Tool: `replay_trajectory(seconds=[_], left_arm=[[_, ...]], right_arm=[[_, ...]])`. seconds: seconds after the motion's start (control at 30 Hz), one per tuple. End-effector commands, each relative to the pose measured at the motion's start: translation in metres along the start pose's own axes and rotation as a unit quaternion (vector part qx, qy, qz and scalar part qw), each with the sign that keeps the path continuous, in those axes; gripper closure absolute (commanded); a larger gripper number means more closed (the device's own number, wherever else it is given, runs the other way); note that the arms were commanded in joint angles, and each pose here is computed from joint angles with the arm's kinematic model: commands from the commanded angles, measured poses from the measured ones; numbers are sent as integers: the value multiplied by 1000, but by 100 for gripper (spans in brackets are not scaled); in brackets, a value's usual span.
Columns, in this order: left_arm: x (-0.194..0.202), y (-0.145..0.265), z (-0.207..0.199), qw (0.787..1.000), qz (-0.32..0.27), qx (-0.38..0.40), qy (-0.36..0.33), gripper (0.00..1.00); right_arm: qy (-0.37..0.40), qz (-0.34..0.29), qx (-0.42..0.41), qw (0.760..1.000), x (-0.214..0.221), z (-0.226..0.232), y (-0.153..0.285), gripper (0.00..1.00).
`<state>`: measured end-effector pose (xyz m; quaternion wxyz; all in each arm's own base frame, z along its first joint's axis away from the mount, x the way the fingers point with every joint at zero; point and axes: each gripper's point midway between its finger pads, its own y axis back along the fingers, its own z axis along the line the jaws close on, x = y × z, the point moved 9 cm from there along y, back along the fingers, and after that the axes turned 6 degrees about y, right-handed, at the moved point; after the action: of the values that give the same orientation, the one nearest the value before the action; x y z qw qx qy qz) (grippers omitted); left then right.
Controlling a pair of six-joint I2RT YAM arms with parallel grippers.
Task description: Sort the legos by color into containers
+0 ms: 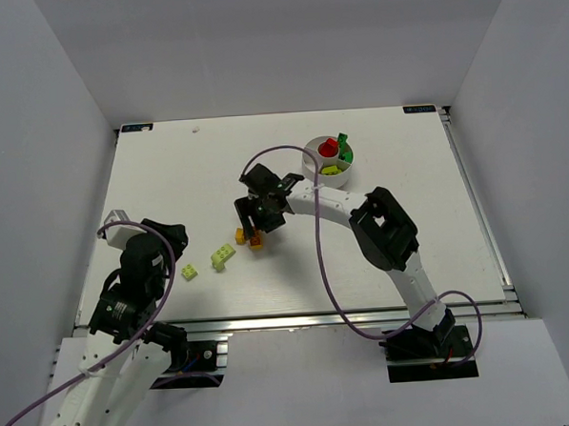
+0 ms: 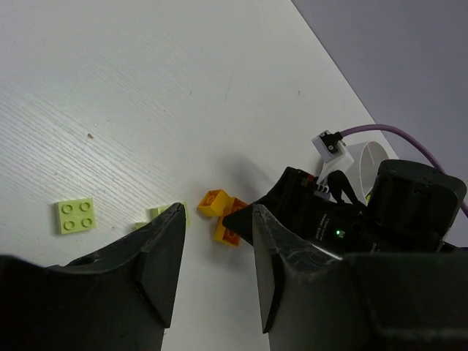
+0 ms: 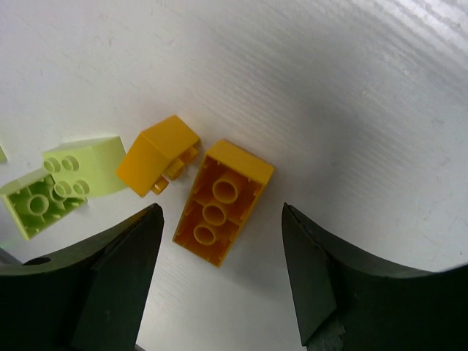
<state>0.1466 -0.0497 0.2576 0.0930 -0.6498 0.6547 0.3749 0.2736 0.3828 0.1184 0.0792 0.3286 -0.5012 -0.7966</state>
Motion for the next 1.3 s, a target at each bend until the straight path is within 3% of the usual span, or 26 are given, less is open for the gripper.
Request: replay_trajectory(seconds=[0.0, 0.47, 0.73, 0.8, 0.97, 1.13, 1.27], left_arm=[[-2, 0, 1, 1000, -5, -7, -4, 48], [-1, -3, -2, 1000, -1, -5, -1, 48], [2, -6, -4, 1000, 3, 0, -3, 48], [2, -7, -4, 1000, 3, 1, -3, 48], [6, -11, -4, 1000, 8, 13, -1, 48], [14, -17, -9, 999, 24, 43, 2, 48], [21, -24, -21, 995, 48, 89, 2, 46]], right_arm=[[1, -25, -1, 1000, -13, 10, -4, 30], [43, -53, 73, 995, -17, 12, -14, 50], [93, -62, 77, 991, -23, 4, -18, 71], [112, -66, 50, 990, -28, 4, -14, 85], [152, -139, -54, 977, -54, -8, 20, 100], [216, -209, -176, 937, -73, -25, 71, 100], [266, -248, -195, 911, -77, -57, 95, 100]])
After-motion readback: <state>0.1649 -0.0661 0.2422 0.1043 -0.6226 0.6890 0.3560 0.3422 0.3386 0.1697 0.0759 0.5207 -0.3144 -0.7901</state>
